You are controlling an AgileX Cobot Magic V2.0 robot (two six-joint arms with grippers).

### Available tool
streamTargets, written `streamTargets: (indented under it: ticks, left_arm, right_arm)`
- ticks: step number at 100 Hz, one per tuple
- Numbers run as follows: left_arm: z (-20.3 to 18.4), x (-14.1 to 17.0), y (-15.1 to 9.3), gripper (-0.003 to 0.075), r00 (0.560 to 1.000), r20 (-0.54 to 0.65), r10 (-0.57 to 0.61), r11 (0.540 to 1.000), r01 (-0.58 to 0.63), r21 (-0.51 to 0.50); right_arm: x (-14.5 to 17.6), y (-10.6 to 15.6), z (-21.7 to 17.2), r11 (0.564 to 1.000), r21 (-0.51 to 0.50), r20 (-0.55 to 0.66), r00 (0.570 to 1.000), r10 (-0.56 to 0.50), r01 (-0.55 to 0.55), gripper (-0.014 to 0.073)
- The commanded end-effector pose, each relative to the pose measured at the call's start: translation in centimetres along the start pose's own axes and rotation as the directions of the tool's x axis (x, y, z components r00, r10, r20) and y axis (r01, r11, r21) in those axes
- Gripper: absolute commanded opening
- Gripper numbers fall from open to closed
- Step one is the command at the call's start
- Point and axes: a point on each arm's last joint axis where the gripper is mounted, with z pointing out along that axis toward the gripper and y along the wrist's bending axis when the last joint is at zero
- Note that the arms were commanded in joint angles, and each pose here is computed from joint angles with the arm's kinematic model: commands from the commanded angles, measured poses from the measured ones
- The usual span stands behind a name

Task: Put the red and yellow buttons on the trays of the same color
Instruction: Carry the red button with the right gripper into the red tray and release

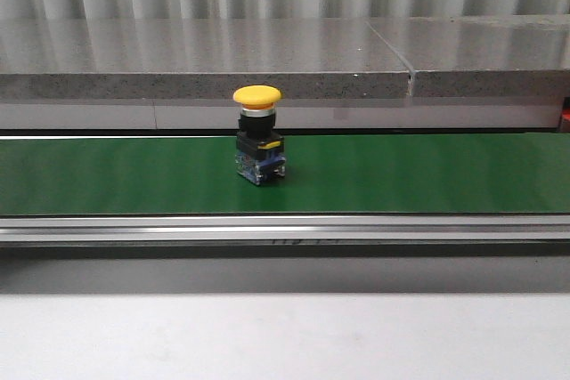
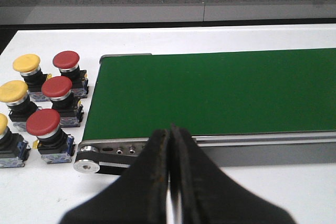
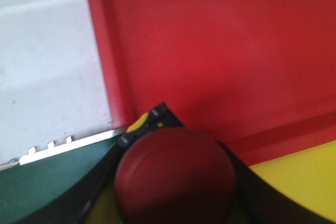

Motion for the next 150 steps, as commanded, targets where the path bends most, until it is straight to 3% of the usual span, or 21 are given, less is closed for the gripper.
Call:
streamTargets:
  ticks: [1,47,92,104,130,140,150]
  left_arm:
    - [-0.4,-1.5,-0.1,-0.002,0.995,0.097,-0.009,1.0,0.008,0.01]
    - [-0.4,-1.5,-0.1,-0.002,0.995,0.097,-0.009,1.0,0.008,0.01]
    - [-0.4,-1.5,-0.1,-0.002,0.995,0.097,-0.009,1.0,0.008,0.01]
    - [-0.4,-1.5,-0.1,-0.002,0.995,0.097,-0.009,1.0,0.008,0.01]
    - [-0.4,-1.5,-0.1,-0.002,0.995,0.097,-0.009,1.0,0.008,0.01]
    - [-0.4,-1.5,-0.1,-0.002,0.995,0.097,-0.009,1.0,0.008,0.01]
    - [-0.4,-1.5,-0.1,-0.002,0.995,0.097,-0.009,1.0,0.008,0.01]
  right_arm:
    - [-2.3,-1.6,-0.9,0.999,0.028,0.121,0.993,0.016,-0.019,0.0059]
    - [-2.9,-2.2,7.8,0.999,0.038,0.008,1.0,0.026,-0.026,0.0059]
    - [-2.4,-2.1,10.4,0.999,0.039,-0.045,0.999,0.025,-0.023,0.0065]
    - [-2.2,-2.2,10.4,0.999,0.042,-0.059,0.998,0.028,-0.026,0.0165]
    - [-2.1,-3.0,10.3,0.998,0.052,-0.073,0.996,0.043,-0.039,0.056]
    - [-2.3,-3.1,10.1,0.998,0.054,-0.065,0.997,0.045,-0.042,0.0624]
    - [-2.7,-3.1,9.6,0.997,0.056,-0.066,0.997,0.047,-0.043,0.0631]
